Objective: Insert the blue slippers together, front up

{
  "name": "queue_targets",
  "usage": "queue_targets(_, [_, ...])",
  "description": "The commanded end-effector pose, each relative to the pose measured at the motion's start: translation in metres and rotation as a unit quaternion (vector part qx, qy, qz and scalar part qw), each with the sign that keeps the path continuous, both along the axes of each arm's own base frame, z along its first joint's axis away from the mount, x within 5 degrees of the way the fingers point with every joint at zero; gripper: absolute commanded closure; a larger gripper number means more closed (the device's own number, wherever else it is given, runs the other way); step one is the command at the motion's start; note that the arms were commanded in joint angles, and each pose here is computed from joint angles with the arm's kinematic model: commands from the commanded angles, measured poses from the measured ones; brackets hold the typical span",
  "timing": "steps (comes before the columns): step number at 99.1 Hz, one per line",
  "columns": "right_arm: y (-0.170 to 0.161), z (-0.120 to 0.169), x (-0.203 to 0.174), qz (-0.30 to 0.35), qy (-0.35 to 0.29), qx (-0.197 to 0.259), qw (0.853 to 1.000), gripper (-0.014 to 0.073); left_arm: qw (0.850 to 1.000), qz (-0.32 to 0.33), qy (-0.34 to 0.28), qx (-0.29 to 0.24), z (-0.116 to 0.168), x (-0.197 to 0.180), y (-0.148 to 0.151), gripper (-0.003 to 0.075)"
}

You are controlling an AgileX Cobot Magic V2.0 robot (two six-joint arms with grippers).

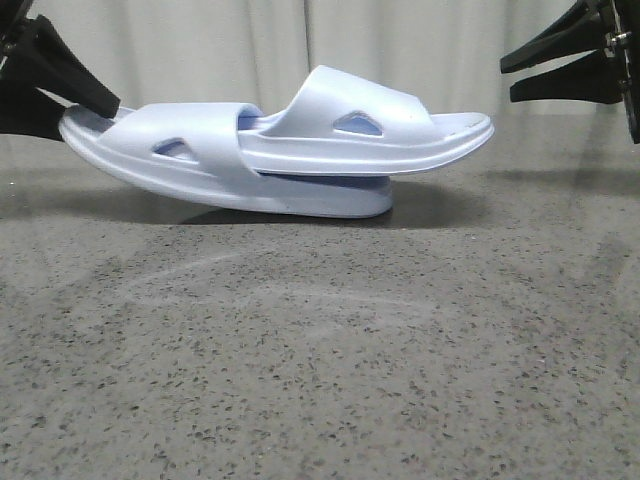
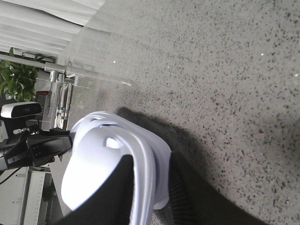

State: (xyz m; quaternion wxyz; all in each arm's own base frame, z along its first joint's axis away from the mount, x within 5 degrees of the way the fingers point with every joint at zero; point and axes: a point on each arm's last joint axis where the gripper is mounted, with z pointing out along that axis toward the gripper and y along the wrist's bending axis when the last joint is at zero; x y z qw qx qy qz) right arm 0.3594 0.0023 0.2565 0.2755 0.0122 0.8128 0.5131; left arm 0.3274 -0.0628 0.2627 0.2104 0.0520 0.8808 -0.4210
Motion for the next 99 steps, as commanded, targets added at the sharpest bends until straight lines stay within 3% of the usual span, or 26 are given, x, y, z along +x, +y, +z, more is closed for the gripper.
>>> queue_targets(1, [0.005, 0.034, -0.012, 0.047, -0.045, 0.043, 0.997, 0.0453, 0.999, 0.008, -0.042, -0.019, 0.023, 0.000, -0.004, 0.0331])
queue_targets(7, [0.005, 0.034, -0.013, 0.049, -0.044, 0.039, 0.997, 0.0453, 0.999, 0.011, -0.045, -0.010, 0.022, 0.001, -0.003, 0.0300])
queue_targets(18, [0.004, 0.031, -0.014, 0.054, -0.040, 0.026, 0.997, 0.0453, 0.998, 0.005, -0.054, 0.017, 0.019, 0.001, 0.003, 0.0313])
queue_targets(44, [-0.021, 0.033, -0.017, 0.025, -0.042, 0.010, 0.999, 0.0453, 0.996, 0.016, -0.076, 0.045, 0.032, 0.005, 0.027, 0.0406])
queue_targets(58, [-0.032, 0.042, -0.023, 0.007, -0.055, 0.003, 0.998, 0.0454, 0.992, 0.020, -0.113, 0.052, 0.054, 0.004, 0.031, 0.0512])
queue_targets(71, [-0.035, 0.053, -0.028, -0.003, -0.071, 0.004, 0.997, 0.0460, 0.984, 0.024, -0.162, 0.066, 0.083, -0.001, 0.032, 0.0696])
queue_targets(81, [-0.033, 0.062, -0.031, -0.007, -0.086, 0.008, 0.996, 0.0526, 0.975, 0.047, -0.204, 0.076, 0.104, -0.008, 0.033, 0.0705])
queue_targets(93, [-0.030, 0.078, -0.038, -0.014, -0.110, 0.012, 0.994, 0.0696, 0.956, 0.088, -0.262, 0.095, 0.130, -0.022, 0.037, 0.0705])
queue_targets(99, [-0.029, 0.086, -0.041, -0.023, -0.124, 0.012, 0.992, 0.0695, 0.943, 0.113, -0.296, 0.106, 0.145, -0.031, 0.039, 0.0705])
